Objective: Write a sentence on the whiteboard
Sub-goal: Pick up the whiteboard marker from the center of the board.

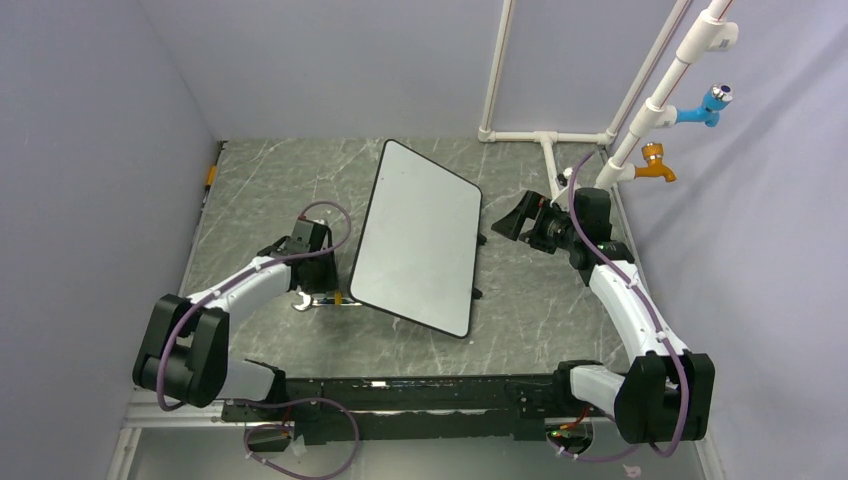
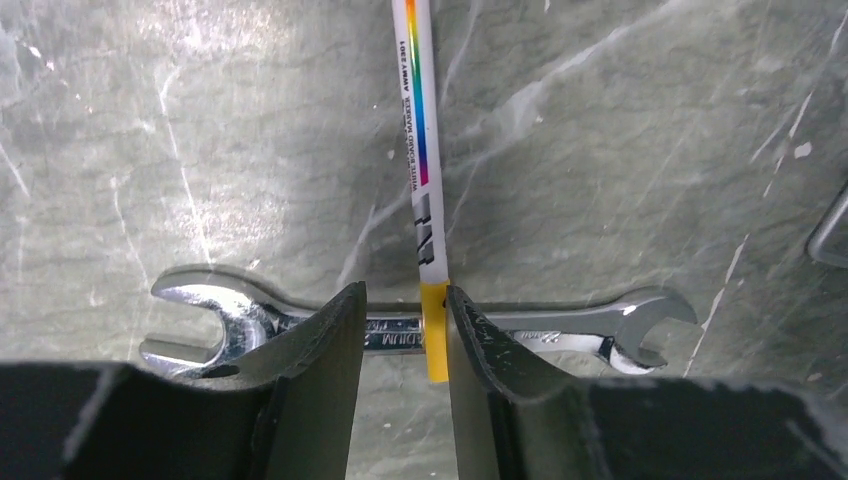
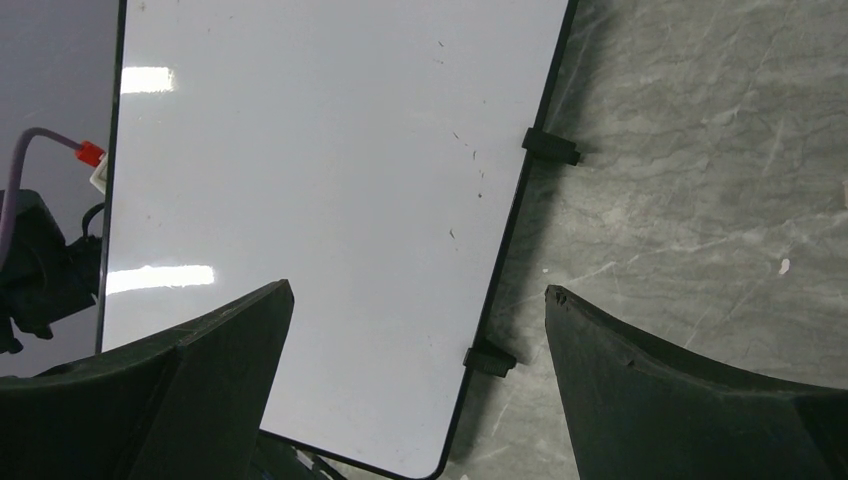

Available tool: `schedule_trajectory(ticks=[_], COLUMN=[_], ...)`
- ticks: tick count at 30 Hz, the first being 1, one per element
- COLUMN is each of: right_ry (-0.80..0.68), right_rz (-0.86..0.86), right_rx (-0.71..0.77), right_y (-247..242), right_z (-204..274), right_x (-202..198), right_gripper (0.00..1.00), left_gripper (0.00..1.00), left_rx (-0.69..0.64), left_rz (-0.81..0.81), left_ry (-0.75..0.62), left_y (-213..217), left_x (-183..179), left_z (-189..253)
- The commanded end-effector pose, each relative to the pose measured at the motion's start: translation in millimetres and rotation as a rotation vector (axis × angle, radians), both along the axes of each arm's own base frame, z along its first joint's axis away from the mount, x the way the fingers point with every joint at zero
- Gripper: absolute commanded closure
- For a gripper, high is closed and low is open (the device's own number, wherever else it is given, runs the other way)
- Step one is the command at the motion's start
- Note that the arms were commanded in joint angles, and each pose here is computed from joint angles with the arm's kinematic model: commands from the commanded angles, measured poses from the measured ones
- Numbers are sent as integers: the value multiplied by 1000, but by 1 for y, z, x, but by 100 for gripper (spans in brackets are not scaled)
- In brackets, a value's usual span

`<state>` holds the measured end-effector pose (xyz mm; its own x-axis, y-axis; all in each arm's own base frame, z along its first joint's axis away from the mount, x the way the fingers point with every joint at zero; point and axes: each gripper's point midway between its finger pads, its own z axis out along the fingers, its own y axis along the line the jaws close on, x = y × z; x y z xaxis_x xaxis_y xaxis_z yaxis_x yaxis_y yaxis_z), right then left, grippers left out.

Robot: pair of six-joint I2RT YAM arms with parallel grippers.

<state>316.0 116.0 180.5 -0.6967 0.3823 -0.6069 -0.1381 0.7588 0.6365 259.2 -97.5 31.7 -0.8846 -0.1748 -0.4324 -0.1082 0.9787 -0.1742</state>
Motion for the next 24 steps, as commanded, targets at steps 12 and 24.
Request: schedule_trajectory(ticks=[12, 24], right_ry=[-47, -21], right_rz=[26, 32], right_rx=[9, 476], right_y=[4, 54], right_z=[11, 108], right_x=[9, -12], right_gripper=[0, 0], left_gripper=[59, 94], left_rx=[-16, 16], left_rz=[0, 34], left_ry=[-34, -49], left_y=[-15, -6], left_x=[17, 15], left_z=[-11, -11])
